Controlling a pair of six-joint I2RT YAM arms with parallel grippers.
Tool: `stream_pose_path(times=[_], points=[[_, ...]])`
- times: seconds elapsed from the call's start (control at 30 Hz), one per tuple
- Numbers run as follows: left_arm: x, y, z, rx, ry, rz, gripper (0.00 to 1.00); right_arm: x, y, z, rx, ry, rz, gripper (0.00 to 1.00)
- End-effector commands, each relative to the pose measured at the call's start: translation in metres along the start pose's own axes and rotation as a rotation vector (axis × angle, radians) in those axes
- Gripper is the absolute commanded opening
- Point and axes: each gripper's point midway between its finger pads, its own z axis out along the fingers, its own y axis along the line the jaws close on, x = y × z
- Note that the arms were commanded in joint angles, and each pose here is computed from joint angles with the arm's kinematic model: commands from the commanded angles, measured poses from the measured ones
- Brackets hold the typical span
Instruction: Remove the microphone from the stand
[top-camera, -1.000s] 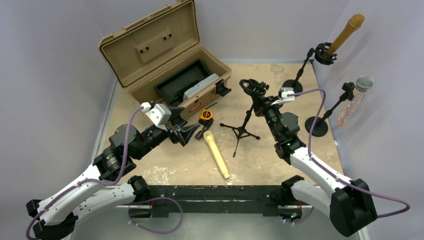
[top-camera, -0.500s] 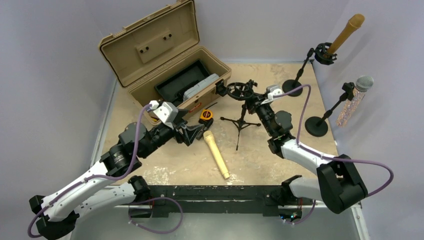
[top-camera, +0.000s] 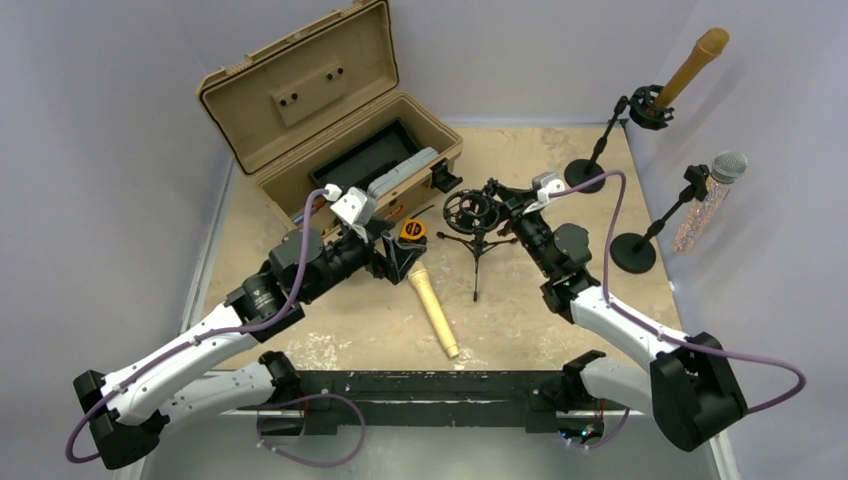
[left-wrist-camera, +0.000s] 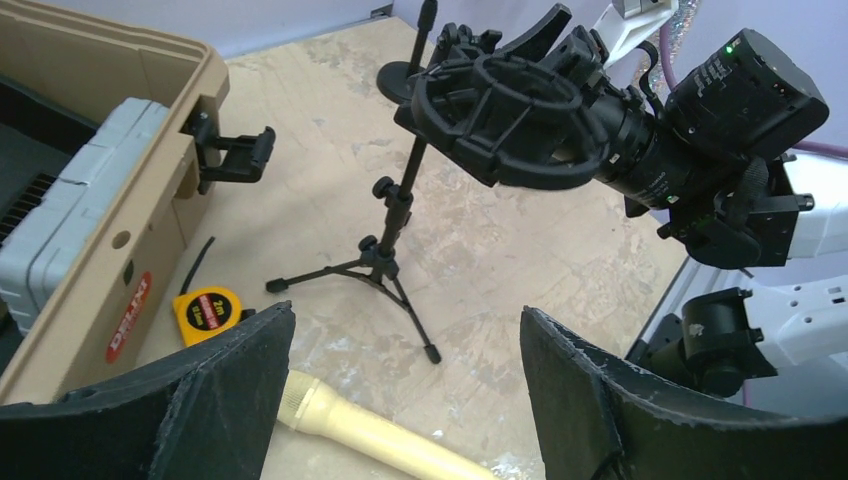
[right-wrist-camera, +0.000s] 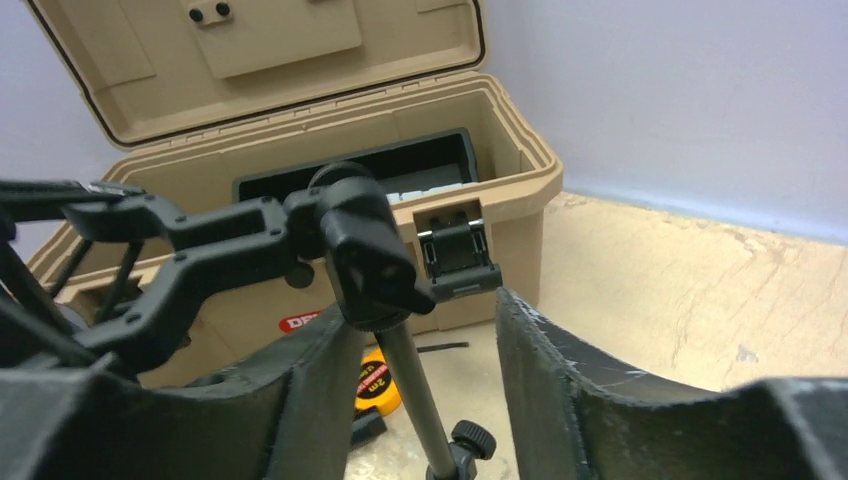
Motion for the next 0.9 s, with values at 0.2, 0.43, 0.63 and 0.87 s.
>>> stream_pose_path(times=[0.2, 0.43, 0.63, 0.87], points=[[-0.036, -0.011, 0.002, 0.020, -0.062, -0.047, 0.80, 0.010, -0.012, -0.006, 0.190, 0.158, 0.295, 0.94], [-0.031, -0.005, 0.003, 0.004, -0.047, 0.006, 0.79, 0.076, 0.005, -0.036, 0.168, 0.392, 0.447, 0.99], [-0.033, 0.003, -0.007, -0.029, -0.078, 0.002, 0.79, 0.114, 0.015, -0.062, 0.234, 0.514, 0.677, 0.99], [-0.038, 0.008, -0.020, -0.049, -0.110, 0.002, 0.79, 0.147, 0.036, -0.088, 0.127, 0.639, 0.732, 0.48]])
